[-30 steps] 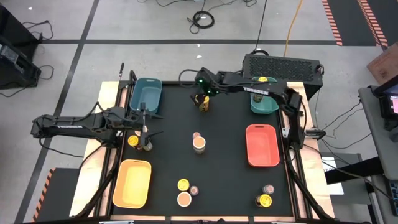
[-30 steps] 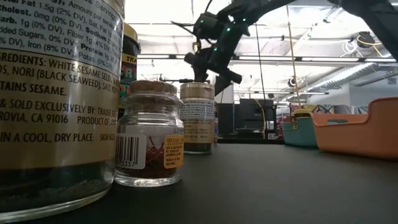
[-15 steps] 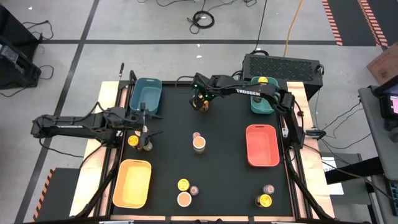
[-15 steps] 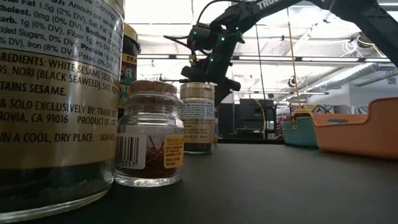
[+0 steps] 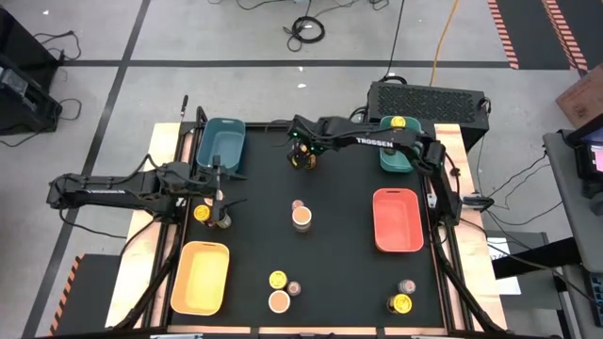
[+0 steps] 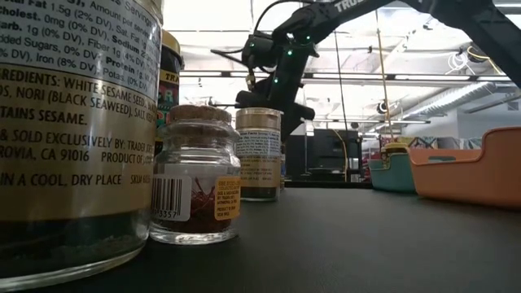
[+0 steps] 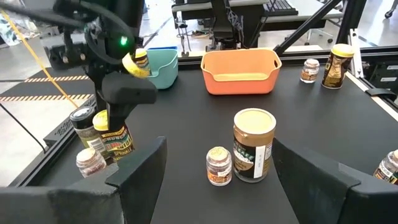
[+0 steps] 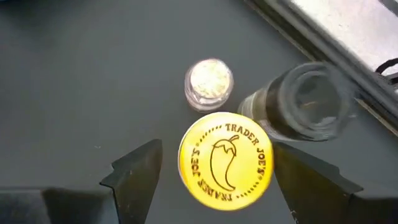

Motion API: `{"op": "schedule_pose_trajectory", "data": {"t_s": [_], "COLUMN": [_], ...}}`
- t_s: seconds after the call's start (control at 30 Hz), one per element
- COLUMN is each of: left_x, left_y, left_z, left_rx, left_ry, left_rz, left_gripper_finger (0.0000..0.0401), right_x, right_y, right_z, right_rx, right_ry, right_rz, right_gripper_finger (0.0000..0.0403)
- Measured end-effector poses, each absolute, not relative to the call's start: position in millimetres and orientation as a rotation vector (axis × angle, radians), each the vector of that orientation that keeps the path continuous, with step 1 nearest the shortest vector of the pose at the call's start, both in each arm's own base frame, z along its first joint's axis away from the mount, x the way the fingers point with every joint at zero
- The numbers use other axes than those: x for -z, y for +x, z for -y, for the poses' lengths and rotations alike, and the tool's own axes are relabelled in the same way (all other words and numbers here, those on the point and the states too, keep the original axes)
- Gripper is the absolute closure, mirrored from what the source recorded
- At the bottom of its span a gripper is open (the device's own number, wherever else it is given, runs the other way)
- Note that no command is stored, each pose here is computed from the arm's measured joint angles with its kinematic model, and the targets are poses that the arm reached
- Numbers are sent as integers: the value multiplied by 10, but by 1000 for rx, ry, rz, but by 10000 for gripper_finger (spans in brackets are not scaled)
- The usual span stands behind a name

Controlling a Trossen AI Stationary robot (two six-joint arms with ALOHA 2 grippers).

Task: Sort spices by type
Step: Put the yellow spice container into the light blue bin

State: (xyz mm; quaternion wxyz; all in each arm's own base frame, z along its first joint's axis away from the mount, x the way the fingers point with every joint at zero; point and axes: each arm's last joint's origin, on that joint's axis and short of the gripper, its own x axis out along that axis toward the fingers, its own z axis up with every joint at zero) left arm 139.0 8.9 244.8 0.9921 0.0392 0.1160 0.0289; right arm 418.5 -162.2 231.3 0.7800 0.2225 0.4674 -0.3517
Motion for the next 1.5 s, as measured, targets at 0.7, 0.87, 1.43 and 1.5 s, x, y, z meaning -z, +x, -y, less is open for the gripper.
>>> {"op": "schedule_pose_trajectory", "data": {"t_s": [0.7,0.87,1.43,1.5], "left_x": [-2448,-2448,-2444,-2444], "left_y": [1389,1389,1389,1389], "left_z": [-89,-89,-90,-90], "left_rx": [-58,-58,-57,-57], "left_ry": [78,78,81,81], "left_rz": [-233,-233,-237,-237], "left_gripper_finger": [111,111,111,111], "right_x": [-2185,-2189,-3158,-3333], "right_y": [4228,4228,3663,3502], "right_z": [1617,1613,1409,1365], "right_rx": [759,740,715,746], "right_ry": [478,457,417,420], "right_rz": [-1037,-1046,-996,-987], "right_gripper_finger": [145,182,187,187]}}
